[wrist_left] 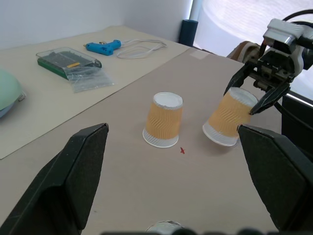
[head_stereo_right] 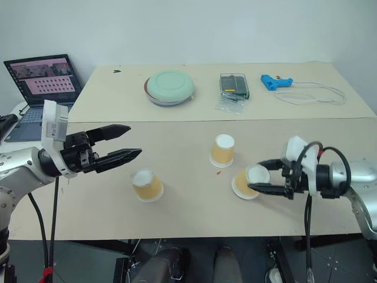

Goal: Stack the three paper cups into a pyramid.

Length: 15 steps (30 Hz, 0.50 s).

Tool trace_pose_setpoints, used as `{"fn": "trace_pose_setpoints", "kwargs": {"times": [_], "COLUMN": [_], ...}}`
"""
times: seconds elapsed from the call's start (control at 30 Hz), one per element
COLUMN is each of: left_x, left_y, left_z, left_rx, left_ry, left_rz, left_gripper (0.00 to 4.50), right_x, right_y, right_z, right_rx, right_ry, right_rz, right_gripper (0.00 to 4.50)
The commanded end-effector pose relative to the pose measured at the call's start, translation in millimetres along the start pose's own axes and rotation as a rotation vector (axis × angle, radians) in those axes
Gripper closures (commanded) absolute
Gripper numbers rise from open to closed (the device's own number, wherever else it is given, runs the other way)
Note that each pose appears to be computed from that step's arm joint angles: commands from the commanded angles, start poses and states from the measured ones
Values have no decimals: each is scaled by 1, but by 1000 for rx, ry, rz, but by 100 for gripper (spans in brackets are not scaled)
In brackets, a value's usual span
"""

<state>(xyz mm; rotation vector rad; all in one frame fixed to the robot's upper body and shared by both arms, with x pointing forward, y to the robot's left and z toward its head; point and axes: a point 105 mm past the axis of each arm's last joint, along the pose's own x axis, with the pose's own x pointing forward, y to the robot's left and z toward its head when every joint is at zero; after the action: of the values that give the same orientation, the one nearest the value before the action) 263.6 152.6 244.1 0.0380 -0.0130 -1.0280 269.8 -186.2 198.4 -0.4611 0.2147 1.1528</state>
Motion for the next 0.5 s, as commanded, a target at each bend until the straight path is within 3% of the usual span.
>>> {"fn": "trace_pose_setpoints", "kwargs": {"times": [0.03,0.17,0.5], "left_x": [-2,0,-3], "left_y": [8,11,9], "left_z": [14,14,15], "left_rx": [48,49,51], "left_ry": [-40,-46,-52], "left_rz": [33,34,45], "left_gripper": [0,0,0], "right_x": [22,51,105], "right_y": [15,24,1], "right_z": [36,49,30], "right_rx": [-99,-130,-209], "right_ry": [-78,-94,29], "right_rz": [145,270,315], "right_gripper": [180,180,180]}}
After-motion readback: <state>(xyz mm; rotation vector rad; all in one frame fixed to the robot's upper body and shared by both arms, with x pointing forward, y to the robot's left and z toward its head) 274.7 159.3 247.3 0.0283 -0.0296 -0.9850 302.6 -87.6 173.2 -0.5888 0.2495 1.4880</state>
